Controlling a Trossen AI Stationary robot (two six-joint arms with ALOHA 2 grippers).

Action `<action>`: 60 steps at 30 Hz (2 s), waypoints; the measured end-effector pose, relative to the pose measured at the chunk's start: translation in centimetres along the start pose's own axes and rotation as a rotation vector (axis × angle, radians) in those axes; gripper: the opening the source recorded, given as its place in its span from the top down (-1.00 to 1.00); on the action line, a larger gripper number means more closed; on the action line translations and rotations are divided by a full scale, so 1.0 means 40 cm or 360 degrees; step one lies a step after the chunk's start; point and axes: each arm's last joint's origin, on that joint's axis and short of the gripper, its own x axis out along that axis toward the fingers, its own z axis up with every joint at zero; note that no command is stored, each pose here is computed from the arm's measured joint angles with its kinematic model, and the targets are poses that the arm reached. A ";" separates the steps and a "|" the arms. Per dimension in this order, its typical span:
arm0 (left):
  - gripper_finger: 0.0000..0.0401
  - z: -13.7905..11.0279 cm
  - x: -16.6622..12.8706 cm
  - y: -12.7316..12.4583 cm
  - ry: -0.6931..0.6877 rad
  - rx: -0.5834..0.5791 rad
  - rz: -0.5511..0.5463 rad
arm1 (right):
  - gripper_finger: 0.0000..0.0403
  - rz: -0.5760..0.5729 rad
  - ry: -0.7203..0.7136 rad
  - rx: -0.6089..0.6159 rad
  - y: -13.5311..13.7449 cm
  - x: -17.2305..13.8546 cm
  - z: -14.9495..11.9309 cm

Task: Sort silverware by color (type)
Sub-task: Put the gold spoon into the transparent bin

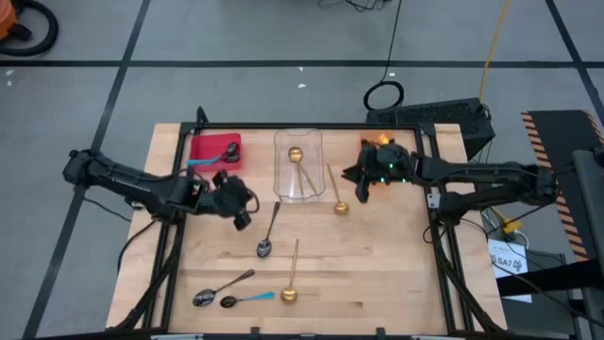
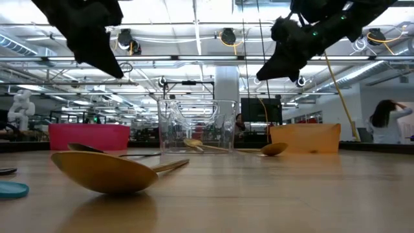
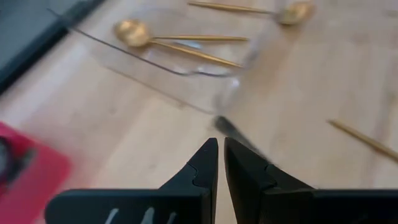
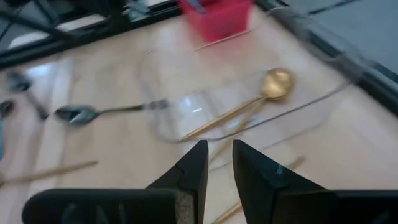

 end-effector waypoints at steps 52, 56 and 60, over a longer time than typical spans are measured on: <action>0.81 0.073 -0.008 -0.016 -0.0490 0.0507 0.0146 | 0.45 0.0011 0.0795 -0.0591 0.085 0.214 -0.249; 0.81 0.074 -0.008 -0.017 -0.0492 0.0510 0.0145 | 0.82 -0.0064 0.0763 -0.0593 0.083 0.218 -0.245; 0.81 0.074 -0.008 -0.017 -0.0491 0.0524 0.0147 | 0.88 -0.0066 0.0754 -0.0564 0.084 0.212 -0.241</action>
